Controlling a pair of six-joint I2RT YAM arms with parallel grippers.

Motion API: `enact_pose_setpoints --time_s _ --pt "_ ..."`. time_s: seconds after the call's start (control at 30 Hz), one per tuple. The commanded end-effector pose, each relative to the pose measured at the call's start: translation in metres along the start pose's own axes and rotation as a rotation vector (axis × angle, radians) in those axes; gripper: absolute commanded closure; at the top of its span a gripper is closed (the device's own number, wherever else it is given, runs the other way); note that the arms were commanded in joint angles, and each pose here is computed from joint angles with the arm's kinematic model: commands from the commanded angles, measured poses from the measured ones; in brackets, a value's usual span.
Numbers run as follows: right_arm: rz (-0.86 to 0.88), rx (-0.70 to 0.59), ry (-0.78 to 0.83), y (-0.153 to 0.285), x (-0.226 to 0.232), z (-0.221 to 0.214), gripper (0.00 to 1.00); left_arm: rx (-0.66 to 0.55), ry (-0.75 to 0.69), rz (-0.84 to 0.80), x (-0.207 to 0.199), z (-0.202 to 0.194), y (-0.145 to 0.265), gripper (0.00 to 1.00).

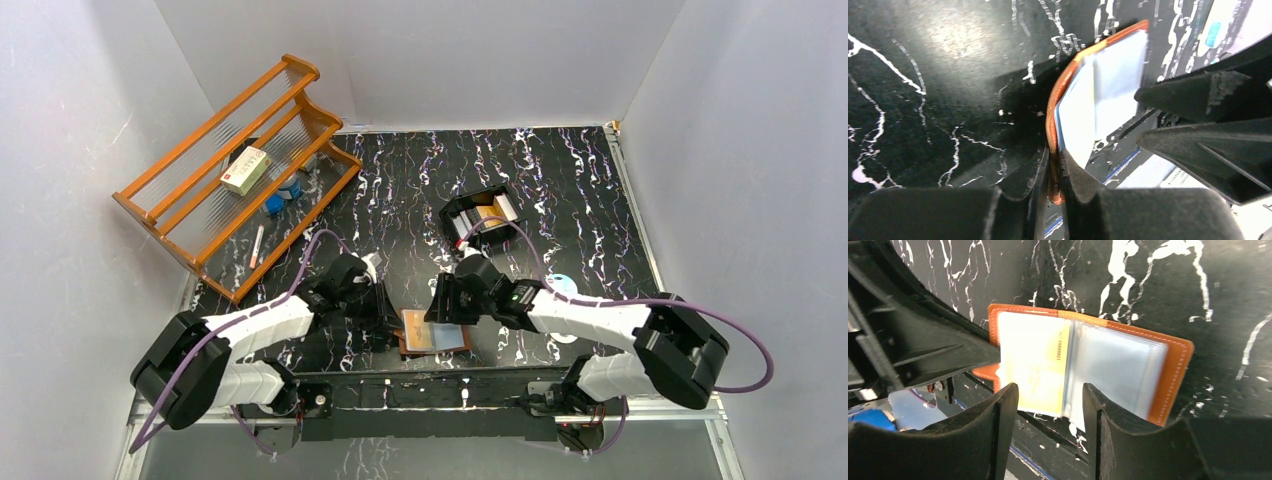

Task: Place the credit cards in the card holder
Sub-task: Insert the credit card into the card holder, then close the card holder at the center of the board.

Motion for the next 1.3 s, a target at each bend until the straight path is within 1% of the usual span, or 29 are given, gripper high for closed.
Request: enact_pose_setpoints --time_s 0.0,0.07,0.2,0.33,0.37,0.5,0.57,0.7,0.93,1.0,1.1,1.17,1.27 --pt "-0.066 -0.052 0.008 0.013 -0.012 0.008 0.40 0.010 -0.028 -0.091 -0.022 0.002 0.014 0.84" --pt "-0.073 -0.063 -0.013 0.017 -0.019 0.007 0.37 0.015 -0.029 -0.103 -0.025 0.002 0.015 0.81" --pt "-0.062 -0.079 -0.066 0.024 -0.031 0.002 0.34 0.012 -0.029 -0.095 -0.023 0.001 0.016 0.80" --pt "-0.039 -0.069 -0.115 0.024 -0.038 -0.010 0.32 0.019 -0.033 -0.081 -0.019 -0.001 0.017 0.79" --pt "-0.034 -0.066 -0.123 0.024 -0.040 -0.013 0.31 0.023 -0.036 -0.080 -0.018 -0.001 0.017 0.81" --pt "-0.036 -0.056 -0.150 0.023 -0.044 -0.021 0.29 0.039 -0.031 -0.088 -0.013 -0.005 0.016 0.95" --pt "-0.052 -0.058 -0.159 0.022 -0.046 -0.023 0.29 0.041 -0.029 -0.103 -0.012 -0.006 0.015 0.98" --pt "-0.058 -0.054 -0.170 0.019 -0.049 -0.026 0.28 0.043 -0.037 -0.117 -0.013 -0.005 0.014 1.00" --pt "0.088 -0.070 -0.211 0.015 -0.037 -0.022 0.28 0.055 -0.032 -0.117 -0.008 -0.006 0.007 1.00" --pt "0.135 -0.081 -0.244 0.015 -0.038 -0.029 0.28 0.061 -0.031 -0.131 -0.008 -0.006 0.006 1.00" --pt "0.214 -0.145 -0.281 0.023 -0.032 -0.024 0.29 0.066 -0.030 -0.145 -0.010 -0.005 0.005 1.00" --pt "0.262 -0.201 -0.284 0.032 -0.026 -0.019 0.29 0.065 -0.034 -0.149 -0.011 -0.005 0.005 1.00" --pt "0.312 -0.248 -0.289 0.041 -0.020 -0.013 0.29 0.073 -0.036 -0.149 -0.012 -0.003 0.002 1.00"
Point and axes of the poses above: each gripper's point midway between its finger pads, its own y axis back along the fingers, its own x axis along the line the jaws close on, z = x × y, the point moved 10 cm from there along y, back along the fingers, and after that the axes turned 14 degrees about y, right-handed, at the moved point
